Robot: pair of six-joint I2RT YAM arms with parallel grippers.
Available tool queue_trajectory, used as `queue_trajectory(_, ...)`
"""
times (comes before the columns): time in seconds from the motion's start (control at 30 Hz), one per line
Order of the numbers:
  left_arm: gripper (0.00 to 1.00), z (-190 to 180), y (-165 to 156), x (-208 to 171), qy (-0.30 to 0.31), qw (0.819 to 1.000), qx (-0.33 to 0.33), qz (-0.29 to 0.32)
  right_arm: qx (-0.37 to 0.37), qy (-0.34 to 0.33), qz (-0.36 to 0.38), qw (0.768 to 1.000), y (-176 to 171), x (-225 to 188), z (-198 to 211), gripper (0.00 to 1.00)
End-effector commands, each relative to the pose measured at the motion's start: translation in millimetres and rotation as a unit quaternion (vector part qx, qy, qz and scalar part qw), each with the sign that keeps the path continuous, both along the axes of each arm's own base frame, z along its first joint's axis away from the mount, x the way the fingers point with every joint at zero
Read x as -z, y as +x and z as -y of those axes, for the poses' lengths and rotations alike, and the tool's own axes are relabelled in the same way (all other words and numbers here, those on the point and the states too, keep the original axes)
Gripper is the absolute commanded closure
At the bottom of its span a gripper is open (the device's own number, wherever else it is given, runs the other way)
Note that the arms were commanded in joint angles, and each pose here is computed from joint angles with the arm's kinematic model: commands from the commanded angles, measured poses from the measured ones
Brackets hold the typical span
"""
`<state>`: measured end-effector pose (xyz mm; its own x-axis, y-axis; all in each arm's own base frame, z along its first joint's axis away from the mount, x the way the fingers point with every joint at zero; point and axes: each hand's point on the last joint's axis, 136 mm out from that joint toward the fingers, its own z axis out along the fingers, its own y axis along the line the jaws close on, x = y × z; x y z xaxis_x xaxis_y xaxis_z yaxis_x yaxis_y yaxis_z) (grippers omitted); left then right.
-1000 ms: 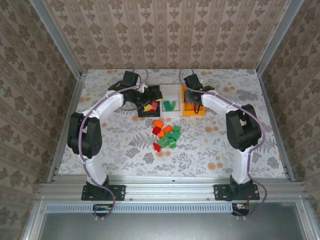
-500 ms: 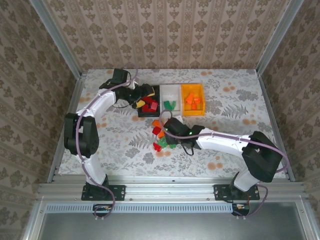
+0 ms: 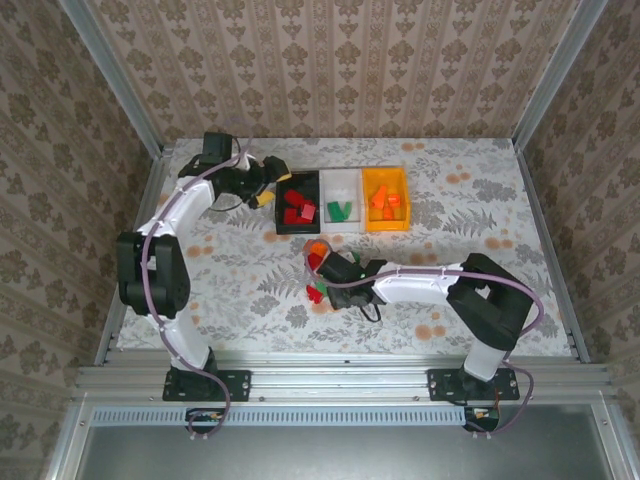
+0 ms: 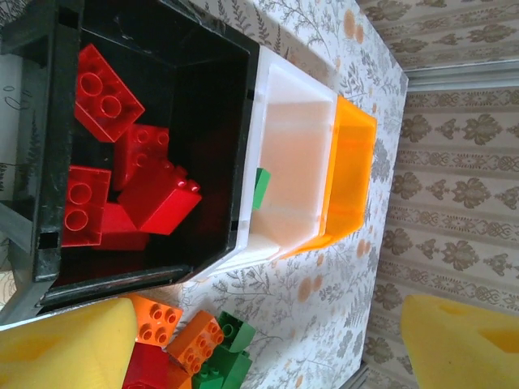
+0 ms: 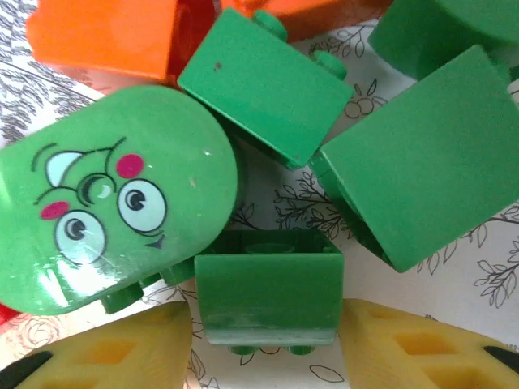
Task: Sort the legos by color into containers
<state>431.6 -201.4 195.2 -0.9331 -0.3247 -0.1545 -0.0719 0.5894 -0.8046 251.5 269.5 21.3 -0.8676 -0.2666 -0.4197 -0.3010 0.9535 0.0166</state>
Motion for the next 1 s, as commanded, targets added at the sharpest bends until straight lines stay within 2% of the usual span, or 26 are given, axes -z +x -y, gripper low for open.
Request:
queue_trajectory(0.0, 0.14, 4.5, -5.5, -11.5, -0.015, 1.0, 0.006, 0.006, 0.005, -0.01, 0.021, 1.0, 8.6, -6.4, -1.0, 0.59)
queue_trajectory(0.1, 0.14, 4.7, -5.3, -11.9, -0.016, 1.0, 0.006, 0.007, 0.003, -0.013, 0.028, 1.0, 8.3, -9.8, 1.1, 0.66)
queue_trajectory(0.2, 0.14, 4.6, -5.4, -12.8, -0.016, 1.0, 0.006, 0.008, -0.002, -0.01, 0.037, 0.999, 0.8, -21.9, 5.0, 0.68)
queue_trajectory(0.33, 0.14, 9.7, -7.7, -13.3, -0.018, 1.0, 0.01, 0.009, -0.009, -0.001, 0.074, 0.997, -12.6, -65.7, 14.4, 0.68)
queue_trajectory(0.43, 0.14, 21.4, -12.0, -12.1, -0.021, 0.999, 0.026, 0.006, -0.003, 0.01, 0.116, 0.993, -1.9, -102.2, 25.2, 0.68)
queue_trajectory(0.53, 0.14, 30.6, -16.4, -4.6, -0.019, 0.999, 0.037, -0.004, 0.009, 0.015, 0.14, 0.99, 32.7, -122.3, 28.4, 0.69)
queue_trajectory(0.63, 0.14, 33.6, -16.9, 6.8, -0.02, 0.999, 0.041, -0.021, 0.033, 0.036, 0.151, 0.987, 84.3, -128.0, 25.7, 0.69)
queue_trajectory(0.8, 0.14, 29.1, -12.7, 24.2, -0.019, 0.998, 0.031, -0.042, 0.04, 0.011, 0.129, 0.991, 166.9, -108.0, 15.0, 0.69)
queue_trajectory(0.97, 0.14, 29.8, -14.1, 21.6, -0.015, 0.999, 0.032, -0.037, 0.041, -0.01, 0.108, 0.993, 211.7, -87.4, 13.4, 0.68)
